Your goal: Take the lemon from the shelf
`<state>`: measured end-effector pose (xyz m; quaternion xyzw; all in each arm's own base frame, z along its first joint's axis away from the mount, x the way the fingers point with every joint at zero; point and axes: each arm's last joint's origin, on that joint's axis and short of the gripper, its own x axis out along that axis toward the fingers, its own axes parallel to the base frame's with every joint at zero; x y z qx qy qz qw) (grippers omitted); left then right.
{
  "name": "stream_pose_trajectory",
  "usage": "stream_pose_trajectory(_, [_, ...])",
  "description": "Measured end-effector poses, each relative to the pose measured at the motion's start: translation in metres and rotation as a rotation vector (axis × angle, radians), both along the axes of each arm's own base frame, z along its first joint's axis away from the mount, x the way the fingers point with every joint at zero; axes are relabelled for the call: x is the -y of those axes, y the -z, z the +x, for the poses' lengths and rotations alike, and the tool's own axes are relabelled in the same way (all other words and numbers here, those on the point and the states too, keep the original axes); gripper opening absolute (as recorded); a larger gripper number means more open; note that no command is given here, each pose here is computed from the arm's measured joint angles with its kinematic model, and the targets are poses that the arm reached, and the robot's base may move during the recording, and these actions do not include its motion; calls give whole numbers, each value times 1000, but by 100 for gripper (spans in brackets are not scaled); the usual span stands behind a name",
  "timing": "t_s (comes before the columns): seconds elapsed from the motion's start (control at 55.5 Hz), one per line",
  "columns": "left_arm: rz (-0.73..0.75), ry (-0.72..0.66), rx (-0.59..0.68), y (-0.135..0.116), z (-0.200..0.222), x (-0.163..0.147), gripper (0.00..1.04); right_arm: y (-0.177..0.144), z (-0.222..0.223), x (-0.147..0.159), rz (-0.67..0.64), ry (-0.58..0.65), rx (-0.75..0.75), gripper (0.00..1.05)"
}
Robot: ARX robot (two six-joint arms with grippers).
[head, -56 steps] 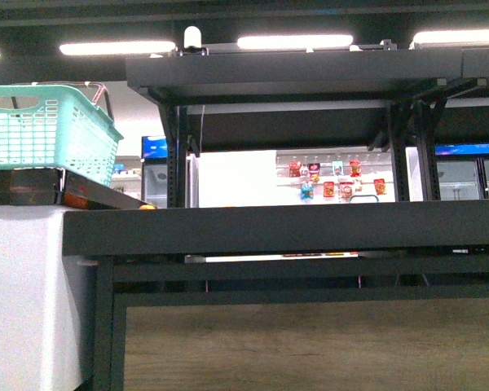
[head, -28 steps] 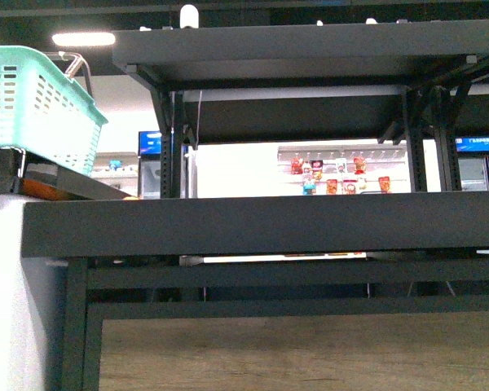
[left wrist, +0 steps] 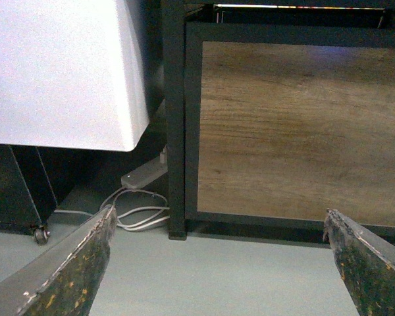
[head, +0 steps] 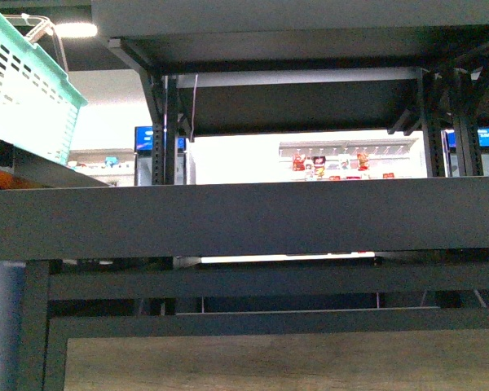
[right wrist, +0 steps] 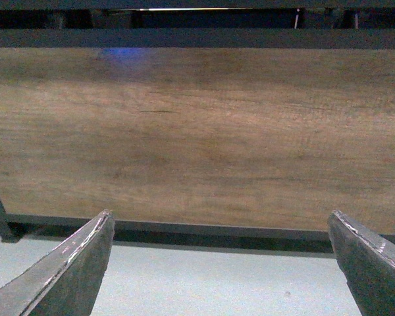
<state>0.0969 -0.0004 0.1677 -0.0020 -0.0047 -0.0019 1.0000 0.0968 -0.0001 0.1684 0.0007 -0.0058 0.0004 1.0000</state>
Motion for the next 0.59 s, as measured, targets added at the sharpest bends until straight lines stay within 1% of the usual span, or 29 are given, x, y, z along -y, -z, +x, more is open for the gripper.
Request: stream_pose_trajectory(0.594, [0,0,0,0,0,0,97,0,0,0,0,2,0,97])
